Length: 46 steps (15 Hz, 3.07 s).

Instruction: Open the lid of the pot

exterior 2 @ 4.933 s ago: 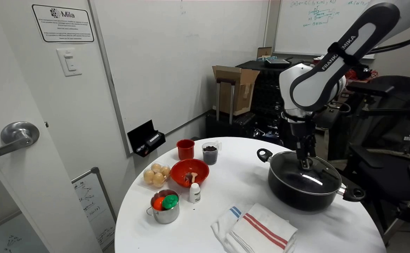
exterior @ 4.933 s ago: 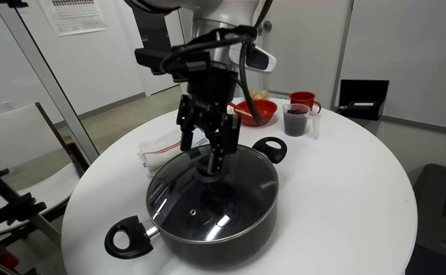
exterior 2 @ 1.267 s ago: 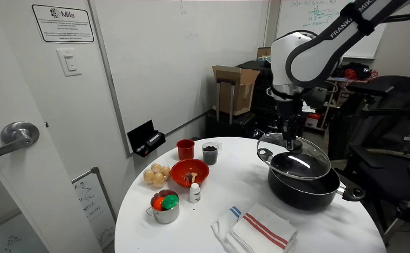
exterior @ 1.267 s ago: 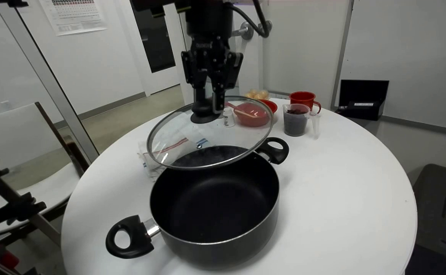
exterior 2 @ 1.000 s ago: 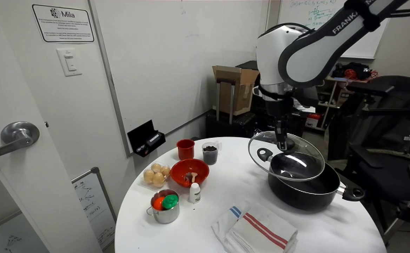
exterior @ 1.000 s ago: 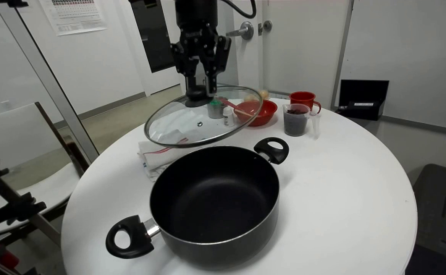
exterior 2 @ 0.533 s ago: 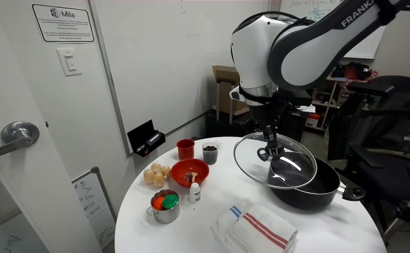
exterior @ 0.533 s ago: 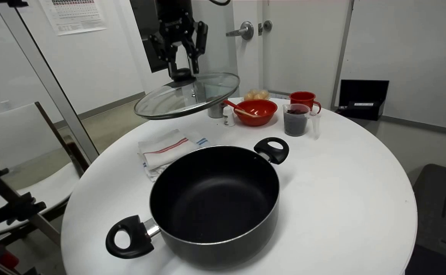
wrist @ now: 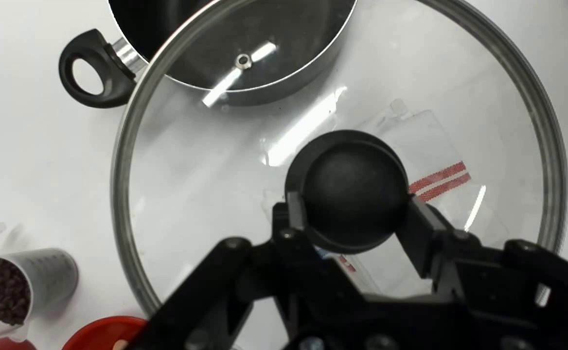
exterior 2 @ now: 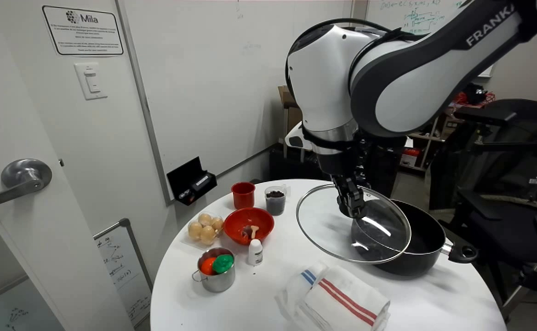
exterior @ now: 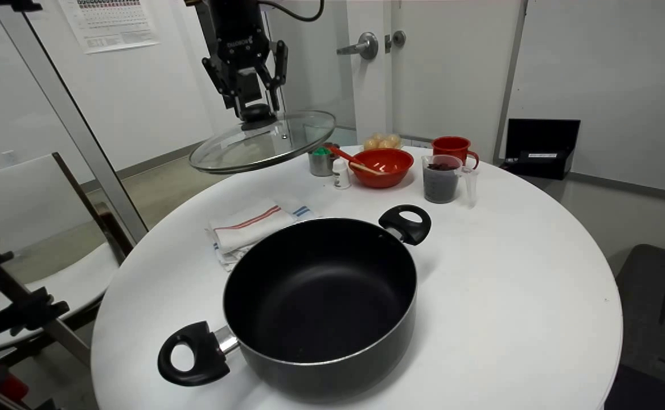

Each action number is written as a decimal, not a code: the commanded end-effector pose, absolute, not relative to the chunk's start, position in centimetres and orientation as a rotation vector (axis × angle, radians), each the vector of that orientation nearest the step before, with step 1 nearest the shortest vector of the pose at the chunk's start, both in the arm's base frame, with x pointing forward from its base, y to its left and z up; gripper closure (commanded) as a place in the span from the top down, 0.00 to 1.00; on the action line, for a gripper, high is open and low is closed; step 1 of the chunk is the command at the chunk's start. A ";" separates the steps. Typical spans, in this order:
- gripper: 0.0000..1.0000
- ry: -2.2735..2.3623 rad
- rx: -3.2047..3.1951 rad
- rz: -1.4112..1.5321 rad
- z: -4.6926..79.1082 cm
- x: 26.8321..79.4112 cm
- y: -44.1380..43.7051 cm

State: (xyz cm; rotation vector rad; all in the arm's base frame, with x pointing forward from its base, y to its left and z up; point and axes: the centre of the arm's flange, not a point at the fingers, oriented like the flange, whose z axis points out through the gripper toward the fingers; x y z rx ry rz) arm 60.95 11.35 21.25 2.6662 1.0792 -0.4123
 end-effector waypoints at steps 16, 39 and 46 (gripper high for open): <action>0.24 1.191 2.673 -0.459 8.6 62.8 16.2; 1.00 1.207 2.666 -0.498 2.2 63.9 18.1; 1.00 1.244 2.682 -0.384 6.1 61.6 20.1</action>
